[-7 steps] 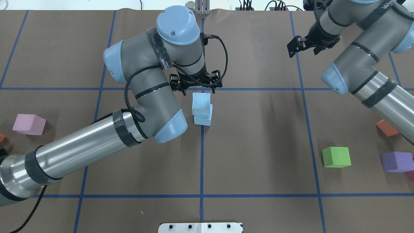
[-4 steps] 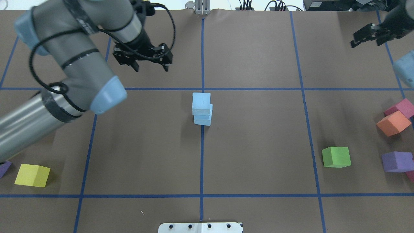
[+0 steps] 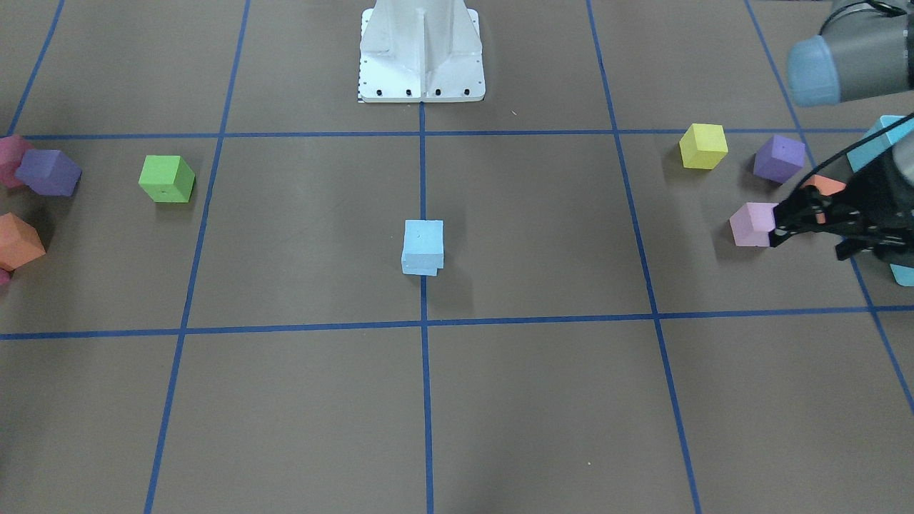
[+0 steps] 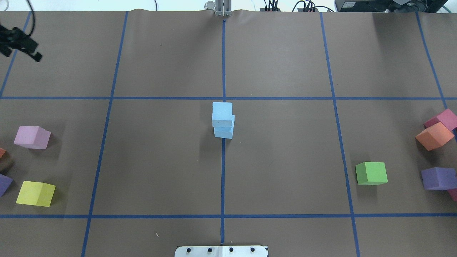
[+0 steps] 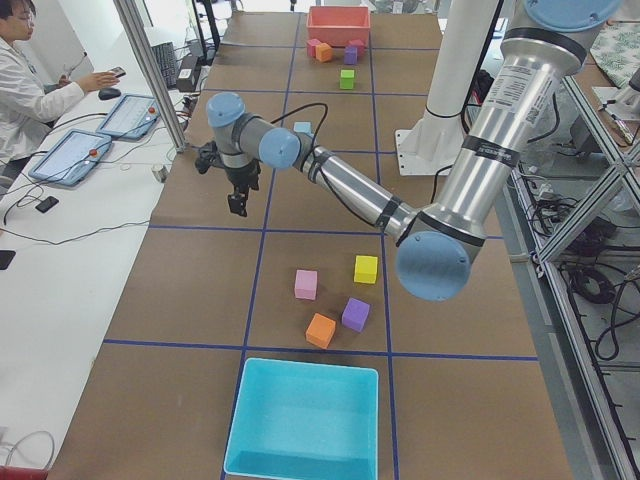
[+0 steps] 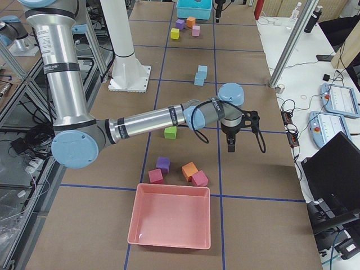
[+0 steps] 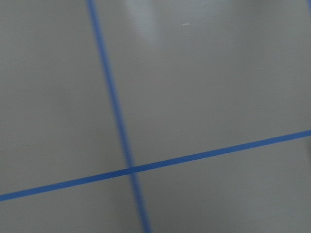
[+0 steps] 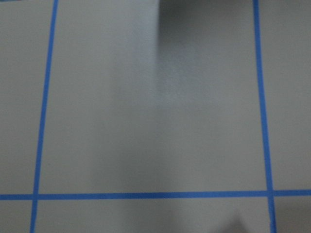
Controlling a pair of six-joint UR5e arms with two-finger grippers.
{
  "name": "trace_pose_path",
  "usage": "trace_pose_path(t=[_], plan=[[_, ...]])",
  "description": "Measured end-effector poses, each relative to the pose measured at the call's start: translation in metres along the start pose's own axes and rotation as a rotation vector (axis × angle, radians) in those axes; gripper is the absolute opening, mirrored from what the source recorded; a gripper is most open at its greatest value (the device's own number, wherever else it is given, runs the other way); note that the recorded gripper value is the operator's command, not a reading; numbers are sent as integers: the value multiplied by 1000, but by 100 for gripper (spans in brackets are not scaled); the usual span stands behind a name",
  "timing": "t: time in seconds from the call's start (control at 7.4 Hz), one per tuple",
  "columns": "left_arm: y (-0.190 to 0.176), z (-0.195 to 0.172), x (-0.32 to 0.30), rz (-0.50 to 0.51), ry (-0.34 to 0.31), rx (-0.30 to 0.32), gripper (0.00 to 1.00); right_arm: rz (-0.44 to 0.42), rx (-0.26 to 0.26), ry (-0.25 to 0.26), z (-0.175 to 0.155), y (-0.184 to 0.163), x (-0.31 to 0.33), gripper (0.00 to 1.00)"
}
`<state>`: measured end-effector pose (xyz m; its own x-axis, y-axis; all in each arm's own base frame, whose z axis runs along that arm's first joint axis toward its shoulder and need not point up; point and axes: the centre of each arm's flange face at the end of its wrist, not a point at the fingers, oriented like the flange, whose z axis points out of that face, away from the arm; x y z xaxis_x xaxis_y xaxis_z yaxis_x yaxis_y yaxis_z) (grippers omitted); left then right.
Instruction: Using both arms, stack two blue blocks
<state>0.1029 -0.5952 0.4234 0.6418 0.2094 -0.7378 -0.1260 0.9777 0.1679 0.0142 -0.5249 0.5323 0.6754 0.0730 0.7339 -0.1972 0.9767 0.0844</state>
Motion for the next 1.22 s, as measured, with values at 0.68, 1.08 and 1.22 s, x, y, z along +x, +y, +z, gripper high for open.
trace_pose_path(t=[0.68, 1.08, 1.22], plan=[[145, 48, -180, -28, -6, -65, 100, 25, -22, 20, -1, 41, 39, 100], [161, 52, -189, -38, -6, -68, 100, 28, -27, 21, 0, 47, 42, 100], [161, 52, -190, -40, -6, -66, 100, 28, -27, 21, 0, 47, 41, 100]])
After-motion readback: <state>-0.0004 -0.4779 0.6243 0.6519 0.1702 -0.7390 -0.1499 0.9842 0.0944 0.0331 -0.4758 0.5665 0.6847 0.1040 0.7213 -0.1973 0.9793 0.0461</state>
